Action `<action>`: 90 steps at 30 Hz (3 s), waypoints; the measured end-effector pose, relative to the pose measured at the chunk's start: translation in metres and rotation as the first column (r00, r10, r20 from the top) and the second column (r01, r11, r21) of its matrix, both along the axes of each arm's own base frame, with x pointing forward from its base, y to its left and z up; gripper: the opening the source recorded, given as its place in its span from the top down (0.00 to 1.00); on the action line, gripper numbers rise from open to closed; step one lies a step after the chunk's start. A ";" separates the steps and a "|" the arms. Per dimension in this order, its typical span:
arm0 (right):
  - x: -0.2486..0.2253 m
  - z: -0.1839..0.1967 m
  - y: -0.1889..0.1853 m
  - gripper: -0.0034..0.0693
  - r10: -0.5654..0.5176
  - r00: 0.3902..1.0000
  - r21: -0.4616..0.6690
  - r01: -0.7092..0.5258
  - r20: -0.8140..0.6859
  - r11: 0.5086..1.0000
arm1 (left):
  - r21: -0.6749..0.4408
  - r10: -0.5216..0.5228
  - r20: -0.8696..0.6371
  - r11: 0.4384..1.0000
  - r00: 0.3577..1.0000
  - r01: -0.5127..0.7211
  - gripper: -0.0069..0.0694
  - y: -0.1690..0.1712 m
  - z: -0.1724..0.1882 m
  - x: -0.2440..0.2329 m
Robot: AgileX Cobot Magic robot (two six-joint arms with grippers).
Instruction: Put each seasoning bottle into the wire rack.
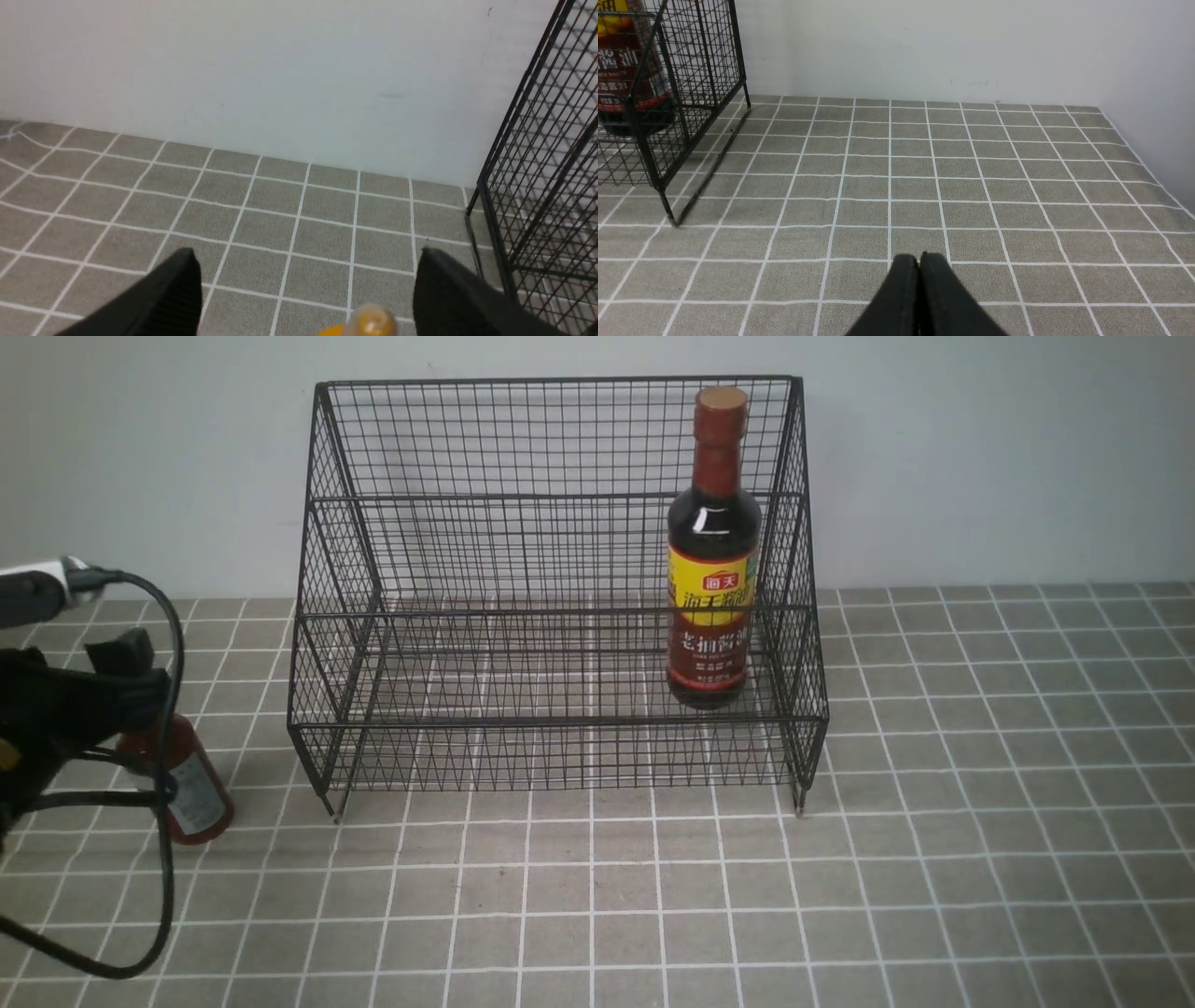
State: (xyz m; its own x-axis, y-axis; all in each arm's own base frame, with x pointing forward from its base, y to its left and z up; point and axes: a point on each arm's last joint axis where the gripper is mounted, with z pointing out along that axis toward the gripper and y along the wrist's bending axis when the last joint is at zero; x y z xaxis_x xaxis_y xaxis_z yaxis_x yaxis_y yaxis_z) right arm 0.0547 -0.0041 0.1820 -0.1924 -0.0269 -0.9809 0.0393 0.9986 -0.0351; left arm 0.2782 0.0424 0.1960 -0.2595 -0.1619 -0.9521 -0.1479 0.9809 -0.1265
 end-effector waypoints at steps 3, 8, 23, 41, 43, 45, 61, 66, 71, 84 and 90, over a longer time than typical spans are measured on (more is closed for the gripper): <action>0.000 0.000 0.000 0.97 0.000 1.000 0.000 0.000 0.000 1.000 | -0.006 -0.002 -0.001 1.000 1.000 0.002 0.20 0.001 -0.011 0.005; 0.000 0.000 0.000 0.97 0.000 1.000 0.000 0.000 0.000 1.000 | -0.049 0.006 -0.017 0.999 1.000 -0.006 0.36 0.001 -0.024 0.010; 0.000 0.000 0.000 0.97 0.000 1.000 0.000 0.000 0.000 1.000 | 0.040 -0.116 0.097 0.993 0.988 0.113 0.56 -0.011 0.039 -0.006; 0.000 0.000 0.000 0.97 0.000 1.000 0.000 0.000 0.000 1.000 | 0.183 -0.545 0.214 0.838 0.811 0.514 0.56 -0.097 0.141 -0.004; 0.000 0.000 0.000 0.97 0.000 1.000 0.000 0.000 0.000 1.000 | 0.173 -0.558 0.185 0.829 0.809 0.532 0.56 -0.101 0.132 0.002; 0.000 0.000 0.000 0.97 0.000 1.000 0.000 0.000 0.000 1.000 | 0.155 -0.566 0.145 0.823 0.812 0.546 0.56 -0.104 0.119 0.010; 0.000 0.000 0.000 0.97 0.000 1.000 0.000 0.000 0.000 1.000 | 0.061 -0.568 -0.036 0.820 0.822 0.570 0.56 -0.109 0.055 0.043; 0.000 0.000 0.000 0.97 0.000 1.000 0.000 0.000 0.000 1.000 | 0.029 -0.548 -0.095 0.833 0.831 0.552 0.56 -0.107 0.039 0.049; 0.000 0.000 0.000 0.97 0.000 1.000 0.000 0.000 0.000 1.000 | 0.005 -0.519 -0.135 0.851 0.844 0.525 0.56 -0.105 0.031 0.051; 0.000 0.000 0.000 0.97 0.000 1.000 0.000 0.000 0.000 1.000 | -0.019 -0.473 -0.131 0.880 0.871 0.475 0.33 -0.101 0.053 0.041; 0.000 0.000 0.000 0.97 0.000 1.000 0.000 0.000 0.000 1.000 | 0.054 -0.383 -0.097 0.920 0.919 0.389 0.44 -0.089 0.090 0.019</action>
State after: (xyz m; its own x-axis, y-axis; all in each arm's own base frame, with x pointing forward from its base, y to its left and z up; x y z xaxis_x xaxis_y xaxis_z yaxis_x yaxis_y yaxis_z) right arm 0.0547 -0.0041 0.1820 -0.1924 -0.0269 -0.9809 0.0393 0.9986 -0.0351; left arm 0.2974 -0.0464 0.2864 -0.3670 0.0334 -0.9296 0.2369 0.9698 -0.0587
